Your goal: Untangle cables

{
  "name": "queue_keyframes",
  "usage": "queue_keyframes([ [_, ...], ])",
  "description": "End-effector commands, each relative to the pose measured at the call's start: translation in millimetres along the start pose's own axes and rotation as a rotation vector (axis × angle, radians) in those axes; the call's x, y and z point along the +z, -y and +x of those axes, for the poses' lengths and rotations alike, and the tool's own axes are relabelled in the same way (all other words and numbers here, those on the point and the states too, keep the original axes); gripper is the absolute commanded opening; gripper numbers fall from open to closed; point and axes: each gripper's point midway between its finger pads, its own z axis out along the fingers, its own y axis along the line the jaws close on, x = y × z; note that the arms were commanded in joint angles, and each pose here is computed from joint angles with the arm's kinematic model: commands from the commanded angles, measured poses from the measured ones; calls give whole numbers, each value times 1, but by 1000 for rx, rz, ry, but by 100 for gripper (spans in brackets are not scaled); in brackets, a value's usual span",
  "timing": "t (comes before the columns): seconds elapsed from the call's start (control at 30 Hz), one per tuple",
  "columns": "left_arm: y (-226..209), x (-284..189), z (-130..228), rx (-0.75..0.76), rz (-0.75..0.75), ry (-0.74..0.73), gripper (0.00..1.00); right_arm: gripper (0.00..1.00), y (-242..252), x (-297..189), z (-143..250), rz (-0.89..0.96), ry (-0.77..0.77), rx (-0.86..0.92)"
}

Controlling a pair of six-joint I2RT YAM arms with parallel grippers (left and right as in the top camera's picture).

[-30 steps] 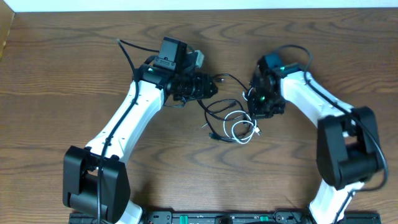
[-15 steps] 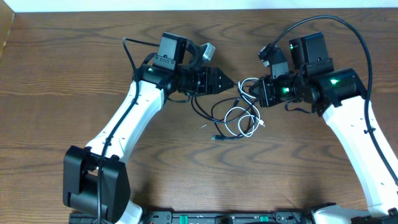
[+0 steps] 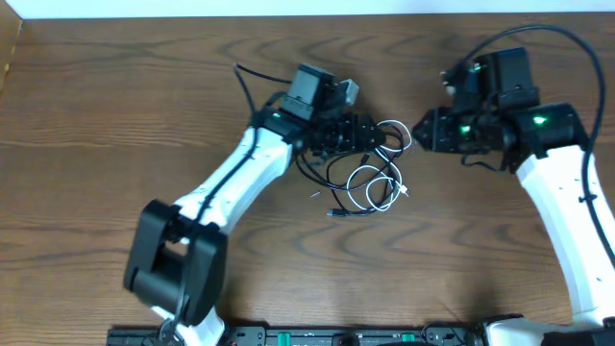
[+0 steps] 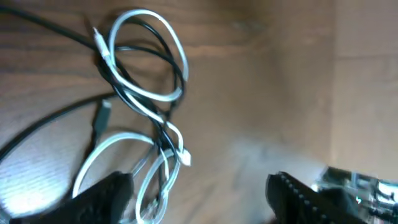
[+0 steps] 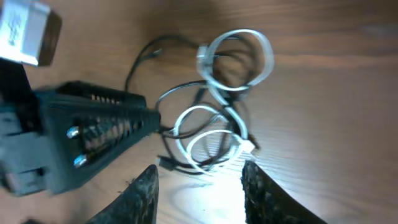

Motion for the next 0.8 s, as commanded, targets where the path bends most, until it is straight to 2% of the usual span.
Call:
queue_keyframes([
  [0.0,-23,24,-9,-138,-103,68,61,39,24,-6,-8,51,21,93],
  [0.07,-28,38,-11,-155,-115,83,51,38,34,-9,-6,66,14,120],
  [0.23,-38,67,-8,-138,-142,94,47,39,41,-11,1,85,-15,102],
  [0.37,-55,82,1,-149,-201,86,45,43,44,-11,1,99,-16,93],
  [0.47,-63,88,5,-172,-226,84,43,45,44,-11,1,100,-15,92],
  [0.63,-67,93,8,-170,-252,89,33,47,44,-11,2,101,-21,85],
  [0.77,-69,95,8,-147,-301,127,32,47,45,-10,4,103,-27,84],
])
